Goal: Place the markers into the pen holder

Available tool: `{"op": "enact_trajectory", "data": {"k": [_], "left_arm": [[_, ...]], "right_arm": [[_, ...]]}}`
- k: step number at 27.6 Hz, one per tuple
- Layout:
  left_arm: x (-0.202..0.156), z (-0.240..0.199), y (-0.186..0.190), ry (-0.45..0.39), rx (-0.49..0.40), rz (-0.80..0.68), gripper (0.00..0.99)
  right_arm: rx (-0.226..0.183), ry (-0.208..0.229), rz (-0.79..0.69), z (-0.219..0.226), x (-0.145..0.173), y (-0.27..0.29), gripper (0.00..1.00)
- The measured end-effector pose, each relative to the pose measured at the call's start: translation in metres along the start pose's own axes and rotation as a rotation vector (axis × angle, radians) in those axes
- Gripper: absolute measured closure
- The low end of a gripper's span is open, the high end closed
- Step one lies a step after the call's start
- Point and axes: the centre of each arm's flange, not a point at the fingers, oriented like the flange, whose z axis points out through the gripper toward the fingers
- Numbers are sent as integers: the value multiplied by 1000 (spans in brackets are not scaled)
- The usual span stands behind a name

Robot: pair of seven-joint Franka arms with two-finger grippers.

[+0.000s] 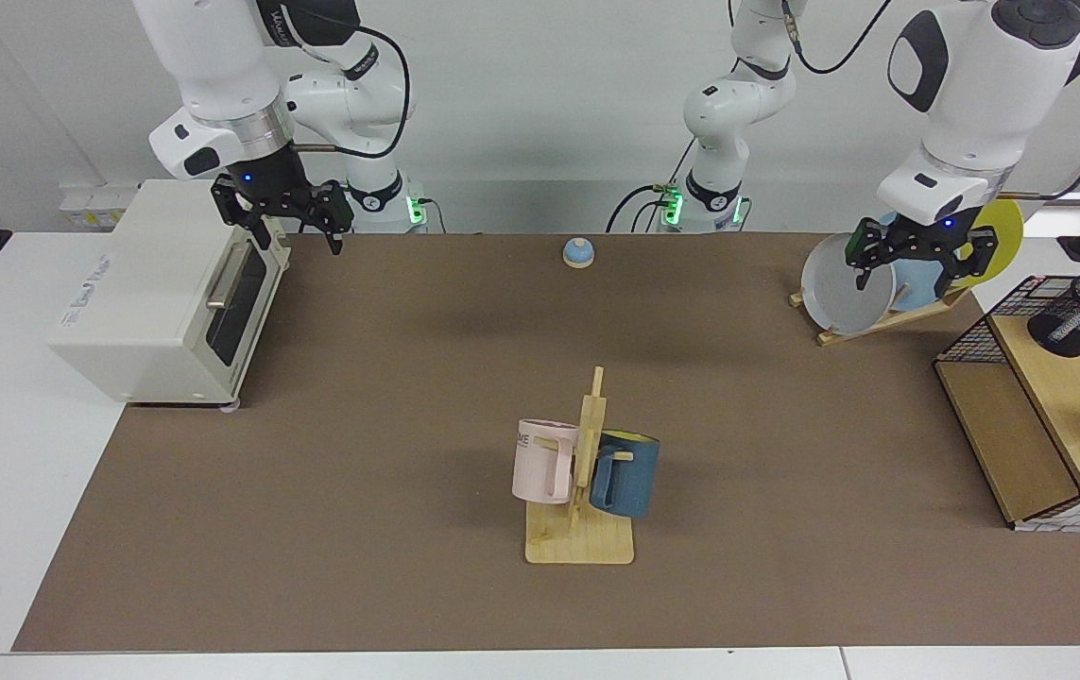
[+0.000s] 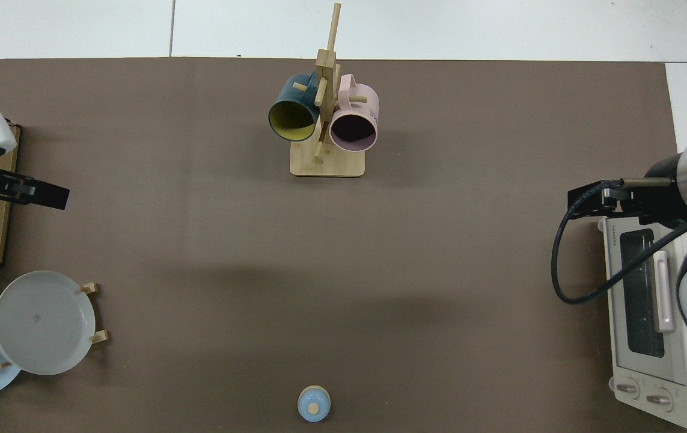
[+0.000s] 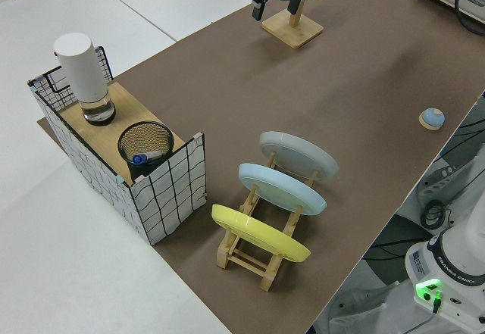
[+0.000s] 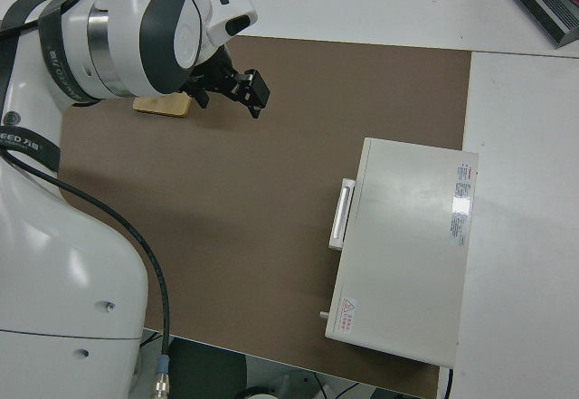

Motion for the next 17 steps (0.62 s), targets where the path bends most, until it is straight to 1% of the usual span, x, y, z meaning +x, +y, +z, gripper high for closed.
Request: {"op": "enact_trajectory", "data": {"k": [3,8,11,17], "left_arm": [[0,-3,14,-16,-38,-109,0],[-3,-22,28,-39,-84,-248,0],[-6,-32,31,-40,-88,-282,0],[-10,-42,34,-32,-81,-297,0]], "right_arm": [[0,0,0,0,0,0,0],[0,0,0,0,0,0,0],[0,0,0,0,0,0,0],[0,0,0,0,0,0,0]]}}
